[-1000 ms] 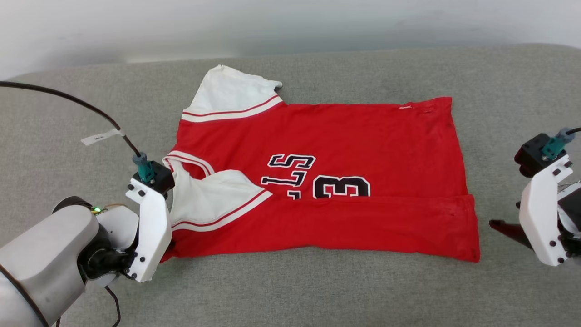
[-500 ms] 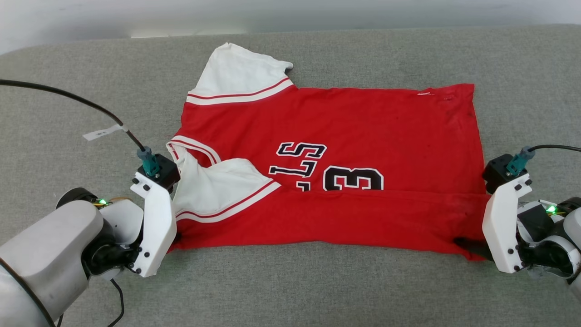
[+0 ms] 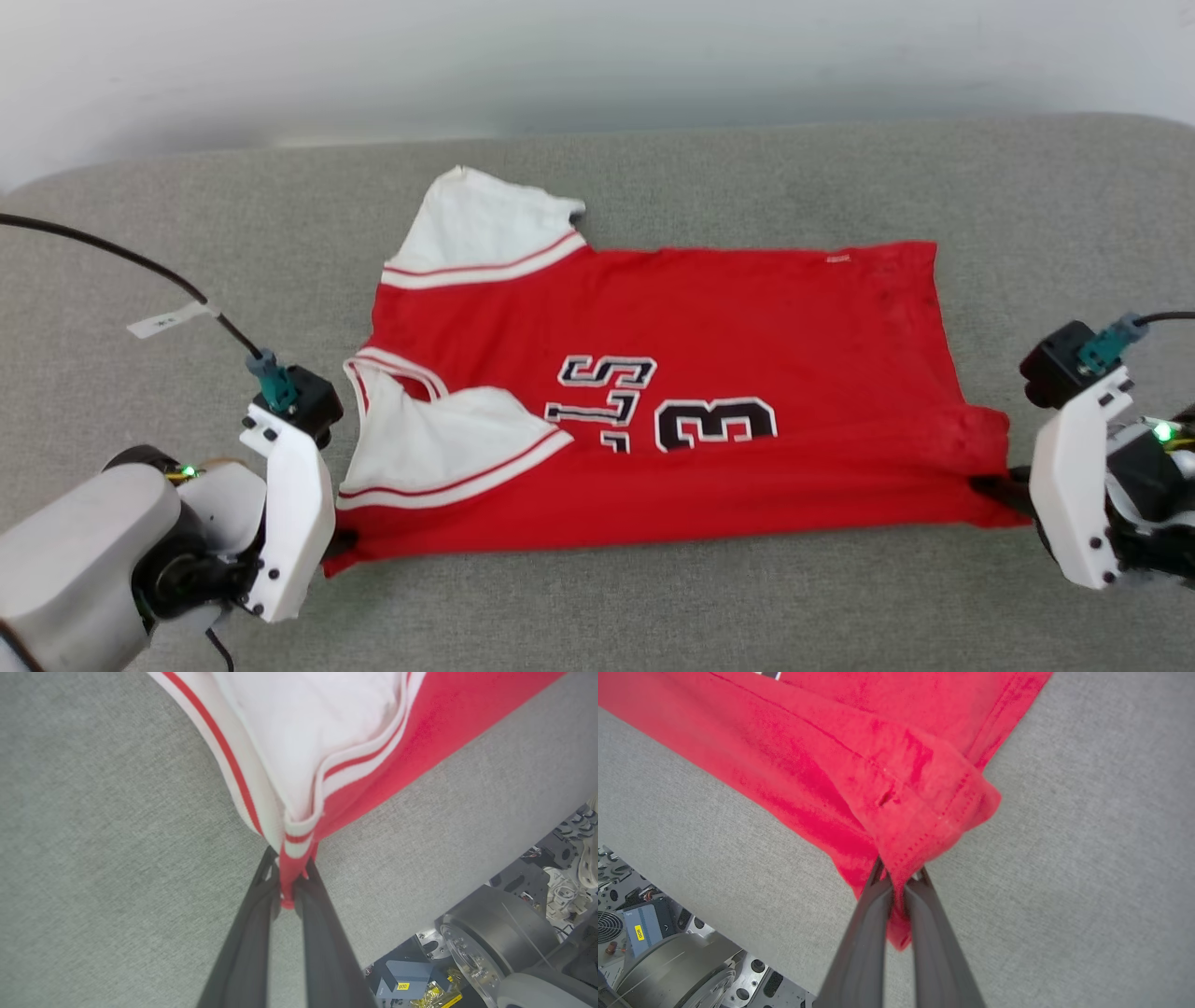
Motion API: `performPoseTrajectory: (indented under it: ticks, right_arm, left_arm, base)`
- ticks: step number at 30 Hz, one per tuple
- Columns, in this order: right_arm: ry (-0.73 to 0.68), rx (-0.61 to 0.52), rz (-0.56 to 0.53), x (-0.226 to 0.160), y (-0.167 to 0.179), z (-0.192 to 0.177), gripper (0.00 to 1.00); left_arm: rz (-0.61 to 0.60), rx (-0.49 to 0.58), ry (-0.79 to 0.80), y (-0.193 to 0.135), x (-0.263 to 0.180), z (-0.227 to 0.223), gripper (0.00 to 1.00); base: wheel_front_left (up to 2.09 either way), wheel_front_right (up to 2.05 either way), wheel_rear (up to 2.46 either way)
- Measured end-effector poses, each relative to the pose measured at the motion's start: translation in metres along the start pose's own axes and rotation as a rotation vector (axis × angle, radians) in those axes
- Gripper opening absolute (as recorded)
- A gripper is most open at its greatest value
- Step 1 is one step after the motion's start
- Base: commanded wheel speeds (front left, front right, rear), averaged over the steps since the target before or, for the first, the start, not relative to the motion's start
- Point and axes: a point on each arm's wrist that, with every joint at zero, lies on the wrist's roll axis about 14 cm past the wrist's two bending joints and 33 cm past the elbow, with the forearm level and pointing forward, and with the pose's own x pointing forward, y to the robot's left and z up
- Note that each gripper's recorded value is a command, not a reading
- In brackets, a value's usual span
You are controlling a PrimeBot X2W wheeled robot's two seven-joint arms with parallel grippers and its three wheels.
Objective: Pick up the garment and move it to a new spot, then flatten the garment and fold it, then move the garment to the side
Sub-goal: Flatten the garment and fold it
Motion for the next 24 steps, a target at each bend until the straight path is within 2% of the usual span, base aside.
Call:
performPoseTrajectory:
  ticks: [3,7,15,16,17,19,24]
  right_arm:
    - [-0.006,-0.01,-0.009,-0.016,-0.001,-0.007,0.0]
    - [0.053,-0.025,-0.007,-0.027,0.001,-0.032,0.0]
    - [0.163,0.029,0.004,-0.011,0.004,-0.079,0.0]
    - [0.164,0.035,0.005,-0.008,0.004,-0.08,0.0]
    - [0.162,0.04,0.01,-0.004,0.006,-0.08,0.11]
    - [0.148,0.035,0.016,0.0,0.01,-0.078,1.0]
    - [-0.005,0.006,-0.045,-0.009,-0.003,-0.048,1.0]
  left_arm:
    - [-0.016,0.012,-0.005,-0.01,-0.008,-0.005,0.0]
    - [-0.04,0.011,0.023,-0.024,-0.01,-0.022,0.0]
    - [-0.082,-0.035,0.094,-0.039,0.006,-0.052,0.0]
    - [-0.081,-0.043,0.099,-0.038,0.008,-0.054,0.42]
    - [-0.083,-0.048,0.104,-0.038,0.01,-0.055,1.0]
    - [-0.075,-0.044,0.098,-0.037,0.011,-0.055,1.0]
    - [-0.026,-0.031,-0.009,-0.023,-0.004,-0.029,1.0]
  base:
    - [0.0,0.0,0.0]
    - [0.0,0.0,0.0]
    - [0.0,0.0,0.0]
    - [0.0,0.0,0.0]
    - [0.0,0.0,0.0]
    - [0.0,0.0,0.0]
    - [0.0,0.0,0.0]
